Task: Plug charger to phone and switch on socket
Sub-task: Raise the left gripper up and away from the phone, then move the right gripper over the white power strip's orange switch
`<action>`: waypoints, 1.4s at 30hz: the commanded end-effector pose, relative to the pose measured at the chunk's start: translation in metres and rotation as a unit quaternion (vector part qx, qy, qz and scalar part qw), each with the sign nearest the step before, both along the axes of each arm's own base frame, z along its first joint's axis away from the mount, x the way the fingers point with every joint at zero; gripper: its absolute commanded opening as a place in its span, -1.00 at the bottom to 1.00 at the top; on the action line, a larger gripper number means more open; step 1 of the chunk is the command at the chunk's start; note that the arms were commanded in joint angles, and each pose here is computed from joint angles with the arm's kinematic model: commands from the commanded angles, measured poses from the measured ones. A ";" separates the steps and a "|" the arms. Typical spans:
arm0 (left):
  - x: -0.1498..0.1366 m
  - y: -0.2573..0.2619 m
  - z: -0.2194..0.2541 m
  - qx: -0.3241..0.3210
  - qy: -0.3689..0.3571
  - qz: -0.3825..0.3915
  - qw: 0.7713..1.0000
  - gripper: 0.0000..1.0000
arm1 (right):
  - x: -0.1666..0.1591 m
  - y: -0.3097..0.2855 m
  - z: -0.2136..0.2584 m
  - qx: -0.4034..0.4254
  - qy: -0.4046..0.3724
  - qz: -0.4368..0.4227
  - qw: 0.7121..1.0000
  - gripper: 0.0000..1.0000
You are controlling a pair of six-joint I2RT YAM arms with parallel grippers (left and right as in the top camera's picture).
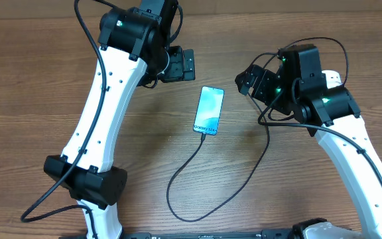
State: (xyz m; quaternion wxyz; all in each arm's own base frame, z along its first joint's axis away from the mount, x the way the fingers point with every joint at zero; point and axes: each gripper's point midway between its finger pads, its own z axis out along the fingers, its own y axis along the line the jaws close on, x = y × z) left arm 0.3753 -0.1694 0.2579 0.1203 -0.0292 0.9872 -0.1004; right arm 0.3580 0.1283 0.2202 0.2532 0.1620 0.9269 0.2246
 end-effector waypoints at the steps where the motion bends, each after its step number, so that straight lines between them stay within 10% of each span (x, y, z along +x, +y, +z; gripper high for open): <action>1: 0.003 0.003 -0.001 0.010 -0.006 -0.005 1.000 0.99 | 0.001 -0.003 -0.002 -0.007 0.000 -0.004 1.000 1.00; 16: 0.003 0.003 -0.001 0.010 -0.006 -0.005 1.000 0.99 | 0.014 -0.013 0.031 0.056 -0.033 0.025 0.998 1.00; 29: 0.003 0.003 0.000 0.010 -0.006 -0.005 1.000 0.99 | 0.020 -0.196 0.113 0.043 -0.144 -0.101 0.983 1.00; 42: 0.003 0.003 0.000 0.010 -0.006 -0.005 1.000 0.99 | 0.047 -0.309 0.036 0.092 -0.117 -0.143 0.978 1.00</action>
